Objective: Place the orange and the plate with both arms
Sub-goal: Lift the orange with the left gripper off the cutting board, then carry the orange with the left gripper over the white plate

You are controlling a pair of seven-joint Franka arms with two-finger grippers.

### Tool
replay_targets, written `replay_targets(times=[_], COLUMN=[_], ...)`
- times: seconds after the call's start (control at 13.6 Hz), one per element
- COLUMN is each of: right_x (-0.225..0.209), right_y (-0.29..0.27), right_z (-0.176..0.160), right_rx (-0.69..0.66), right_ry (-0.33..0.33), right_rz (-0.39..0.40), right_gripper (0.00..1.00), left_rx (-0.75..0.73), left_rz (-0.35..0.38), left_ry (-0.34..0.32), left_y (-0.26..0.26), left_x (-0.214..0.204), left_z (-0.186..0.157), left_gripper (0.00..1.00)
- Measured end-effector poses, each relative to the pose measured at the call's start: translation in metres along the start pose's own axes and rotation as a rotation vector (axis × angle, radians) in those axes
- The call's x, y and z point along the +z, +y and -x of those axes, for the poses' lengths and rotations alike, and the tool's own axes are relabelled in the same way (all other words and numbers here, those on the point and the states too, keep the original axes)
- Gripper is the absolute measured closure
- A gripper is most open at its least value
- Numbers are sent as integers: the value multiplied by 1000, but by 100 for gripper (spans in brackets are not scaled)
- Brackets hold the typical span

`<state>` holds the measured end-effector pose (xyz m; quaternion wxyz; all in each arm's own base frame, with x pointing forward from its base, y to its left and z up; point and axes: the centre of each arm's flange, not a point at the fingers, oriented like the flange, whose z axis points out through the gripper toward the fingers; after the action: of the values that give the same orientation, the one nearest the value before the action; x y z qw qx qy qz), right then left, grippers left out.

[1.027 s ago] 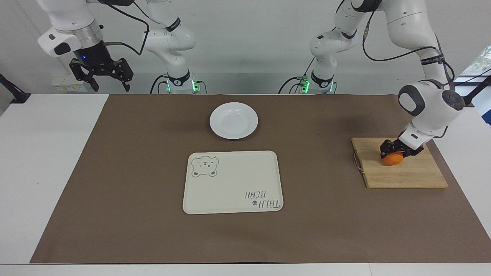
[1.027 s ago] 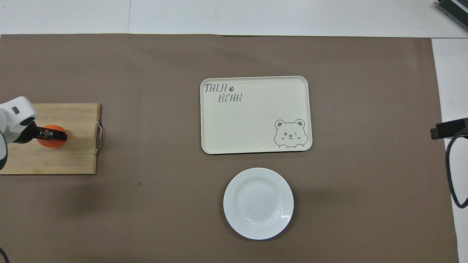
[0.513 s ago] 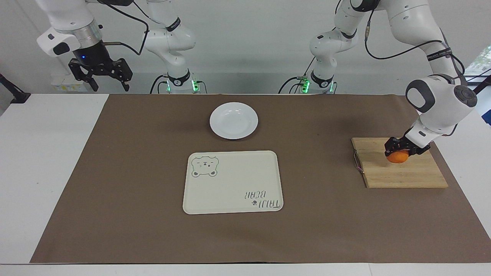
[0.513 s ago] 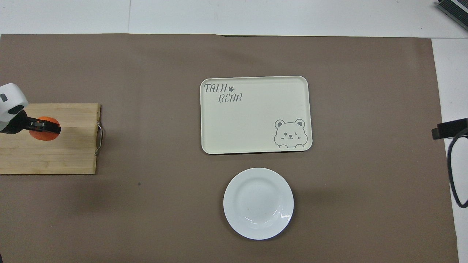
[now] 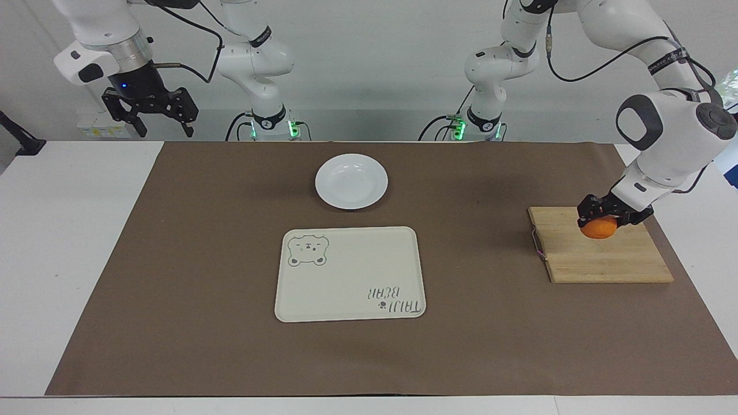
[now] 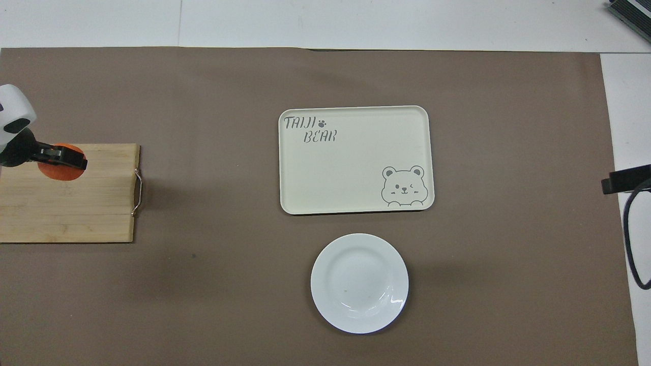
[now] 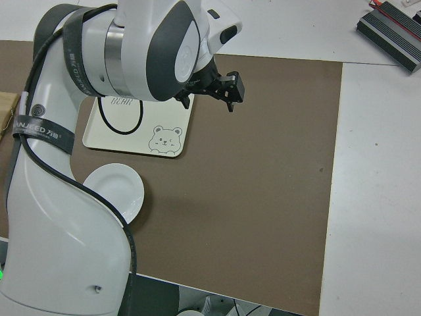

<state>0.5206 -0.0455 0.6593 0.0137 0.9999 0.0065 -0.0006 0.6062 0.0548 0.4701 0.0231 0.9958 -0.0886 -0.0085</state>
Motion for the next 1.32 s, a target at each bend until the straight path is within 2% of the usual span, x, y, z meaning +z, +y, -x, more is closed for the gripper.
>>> replay_targets(times=[0.37,0.88,1.1,1.32], right_x=[0,1,1,1], right_y=[-2,5,9,11], right_z=[0,2,2,2], right_rx=[-3,-10,-1,2], right_ry=[-1,-8,-6,-5], right_rz=[0,-2,-26,-36], right_gripper=[0,0,0,0], left_rx=[-41,-69,-55,-16], left_rz=[-3,-41,-55,-65], left_ry=[-28,-90,-122,-122], left_y=[58,161,207,255], left_x=[-50,-75,-77,-78], left_z=[2,20,31,39], left_gripper=[24,24,24,24])
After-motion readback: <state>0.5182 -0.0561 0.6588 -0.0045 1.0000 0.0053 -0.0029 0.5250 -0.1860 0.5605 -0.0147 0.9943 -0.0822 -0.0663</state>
